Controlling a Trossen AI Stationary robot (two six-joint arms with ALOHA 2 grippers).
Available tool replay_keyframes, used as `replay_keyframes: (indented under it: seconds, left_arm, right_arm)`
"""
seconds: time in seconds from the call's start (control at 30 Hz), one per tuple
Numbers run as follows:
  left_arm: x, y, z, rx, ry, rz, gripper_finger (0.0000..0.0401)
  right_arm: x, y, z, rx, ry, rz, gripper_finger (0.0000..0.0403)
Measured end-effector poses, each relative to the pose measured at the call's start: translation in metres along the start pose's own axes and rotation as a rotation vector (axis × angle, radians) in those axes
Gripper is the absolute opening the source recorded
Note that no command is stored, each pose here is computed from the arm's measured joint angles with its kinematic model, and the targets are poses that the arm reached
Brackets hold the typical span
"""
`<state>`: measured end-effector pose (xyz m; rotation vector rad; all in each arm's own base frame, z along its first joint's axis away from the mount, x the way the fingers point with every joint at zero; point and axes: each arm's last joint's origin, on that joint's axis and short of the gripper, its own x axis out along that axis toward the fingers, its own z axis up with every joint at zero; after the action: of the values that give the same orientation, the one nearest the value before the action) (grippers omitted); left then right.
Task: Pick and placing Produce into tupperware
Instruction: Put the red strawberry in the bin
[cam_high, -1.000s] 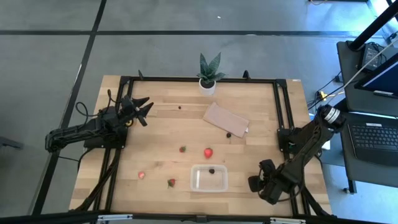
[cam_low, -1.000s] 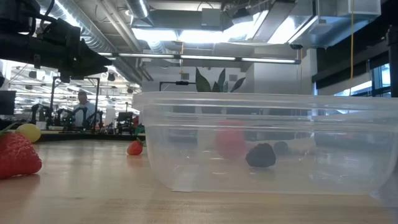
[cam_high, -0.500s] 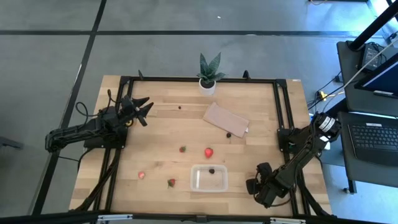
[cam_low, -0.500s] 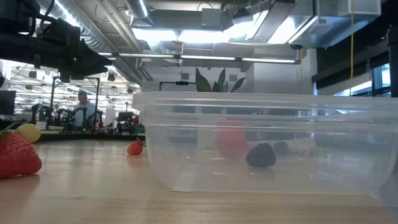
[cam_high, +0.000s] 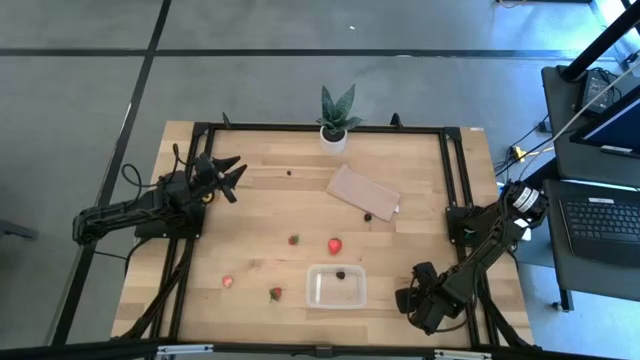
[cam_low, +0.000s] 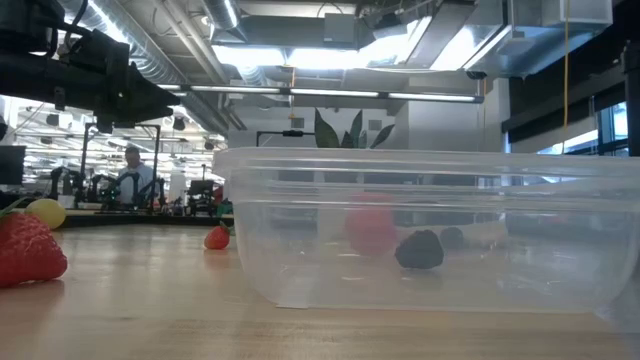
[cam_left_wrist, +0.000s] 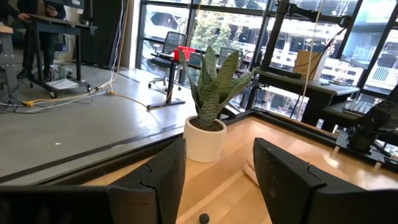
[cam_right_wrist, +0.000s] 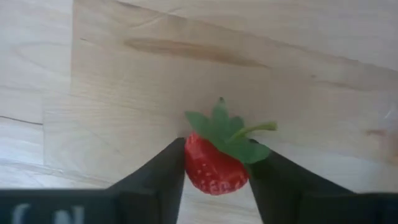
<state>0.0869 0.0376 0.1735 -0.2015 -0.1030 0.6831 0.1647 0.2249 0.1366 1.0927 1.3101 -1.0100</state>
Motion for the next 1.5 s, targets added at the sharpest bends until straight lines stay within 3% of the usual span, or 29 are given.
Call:
replay_keyframes:
  seconds: [0.33,0.57,0.67,0.83,1.03,1.3,1.5]
  left_arm:
    - [0.000,0.000,0.000,0.000,0.001,0.000,0.0179]
    - [0.000,0.000,0.000,0.000,0.000,0.000,0.0179]
    - [0.000,0.000,0.000,0.000,0.000,0.000,0.0179]
    - [0.000,0.000,0.000,0.000,0.000,0.000,0.0179]
    - [0.000,0.000,0.000,0.000,0.000,0.000,0.0179]
    - [0.000,0.000,0.000,0.000,0.001,0.000,0.0179]
    - [0.000,0.000,0.000,0.000,0.001,0.001,0.0179]
  right_arm:
    - [-0.003,0.003,-0.002,0.004,-0.007,0.029,0.0139]
    - [-0.058,0.027,0.001,-0.021,-0.121,0.338,0.0139]
    - [-0.092,0.043,0.008,-0.138,-0.175,0.452,0.0140]
    - [-0.133,0.077,0.033,-0.339,-0.253,0.493,0.0141]
    - [-0.155,0.117,0.071,-0.566,-0.317,0.483,0.0141]
    - [-0.128,0.157,0.087,-0.865,-0.207,0.403,0.0142]
    - [-0.084,0.171,0.084,-0.973,-0.146,0.280,0.0142]
